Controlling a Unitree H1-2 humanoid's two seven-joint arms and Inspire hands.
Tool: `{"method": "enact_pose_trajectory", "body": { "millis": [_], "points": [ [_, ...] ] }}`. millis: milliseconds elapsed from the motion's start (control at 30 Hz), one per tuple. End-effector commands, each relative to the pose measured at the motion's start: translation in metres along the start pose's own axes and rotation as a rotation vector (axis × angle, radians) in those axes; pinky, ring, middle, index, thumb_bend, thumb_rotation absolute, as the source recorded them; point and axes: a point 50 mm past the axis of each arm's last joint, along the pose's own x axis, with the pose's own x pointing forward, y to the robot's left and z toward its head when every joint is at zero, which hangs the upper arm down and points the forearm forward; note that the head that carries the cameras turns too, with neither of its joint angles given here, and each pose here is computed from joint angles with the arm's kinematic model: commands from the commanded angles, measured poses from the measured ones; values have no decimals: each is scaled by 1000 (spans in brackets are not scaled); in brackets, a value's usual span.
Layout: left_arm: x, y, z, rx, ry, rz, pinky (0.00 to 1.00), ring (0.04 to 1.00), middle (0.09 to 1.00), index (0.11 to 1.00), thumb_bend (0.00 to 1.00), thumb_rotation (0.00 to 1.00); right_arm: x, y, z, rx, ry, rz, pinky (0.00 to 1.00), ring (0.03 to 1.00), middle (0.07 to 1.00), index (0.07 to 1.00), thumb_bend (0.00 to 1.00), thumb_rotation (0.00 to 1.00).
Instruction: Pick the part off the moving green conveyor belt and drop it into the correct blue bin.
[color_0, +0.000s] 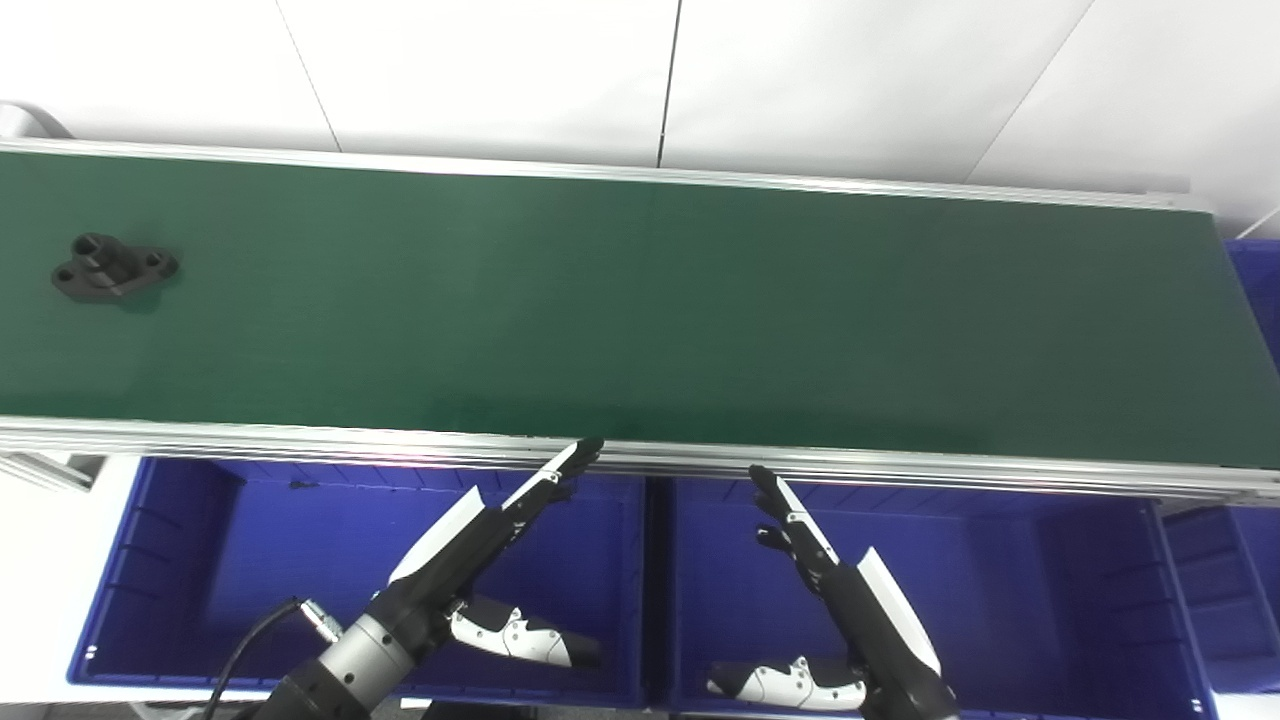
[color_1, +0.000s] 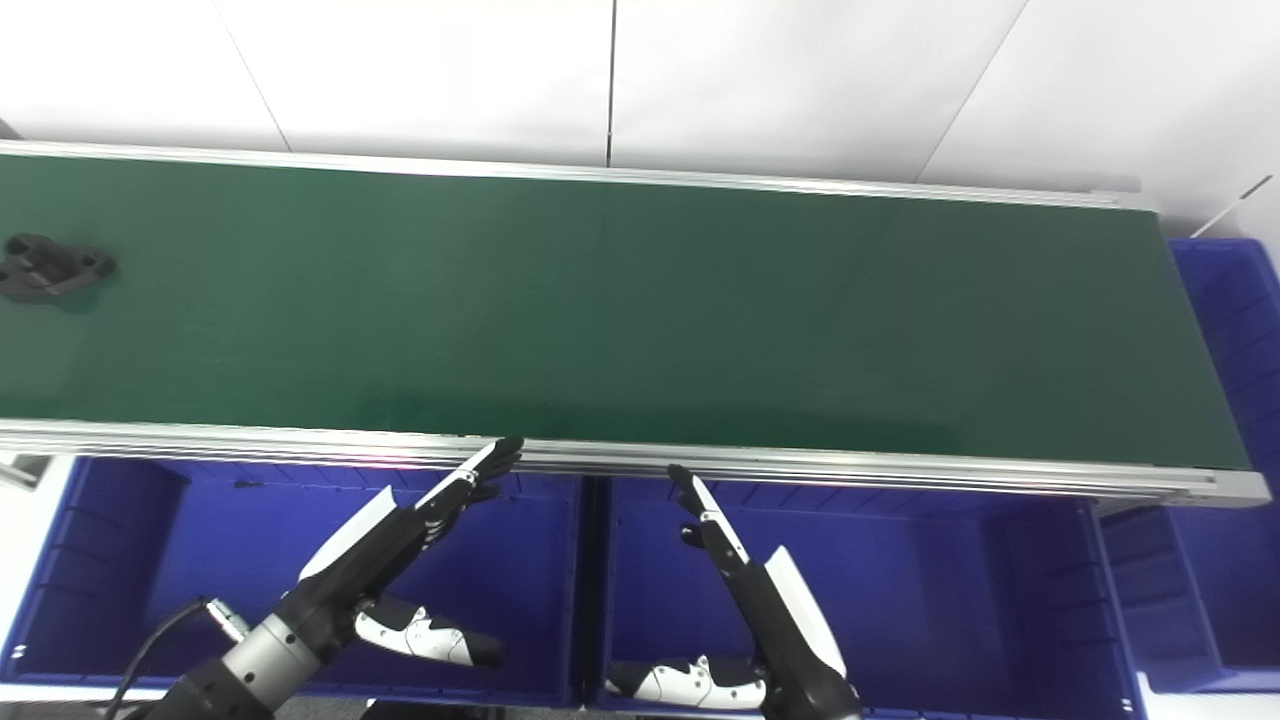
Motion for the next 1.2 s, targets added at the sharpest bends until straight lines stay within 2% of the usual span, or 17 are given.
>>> {"method": "enact_pose_trajectory", "body": {
  "millis": [0, 133, 400, 600, 933, 1167],
  "points": [
    [-3, 4, 3, 9, -29, 3, 965, 1000, 1000, 1000, 839, 373, 2, -2, 2, -13, -8, -11, 929, 994, 1000, 1000, 932, 373],
    [-3, 5, -1, 19, -22, -8, 976, 1000, 1000, 1000, 837, 385, 7, -2, -1, -69, 11, -20, 925, 987, 1000, 1000, 942, 364],
    [3, 8, -8, 28, -6, -24, 981, 1000, 1000, 1000, 834, 360, 9, -1, -9, -179, 89, -87, 846, 946, 992, 1000, 902, 341],
    [6, 6, -13, 41, -9, -32, 987, 1000, 1000, 1000, 840, 350, 10, 1, -14, -177, 124, -96, 835, 939, 994, 1000, 874, 338],
    [14, -16, -23, 17, -6, -37, 971, 1000, 1000, 1000, 857, 345, 0, -7, -38, -138, 106, -100, 843, 945, 992, 1000, 796, 314],
    [20, -28, -33, -3, -16, -39, 898, 994, 1000, 988, 868, 313, -5, -11, -57, -125, 110, -109, 779, 920, 990, 1000, 713, 320]
  ]
}}
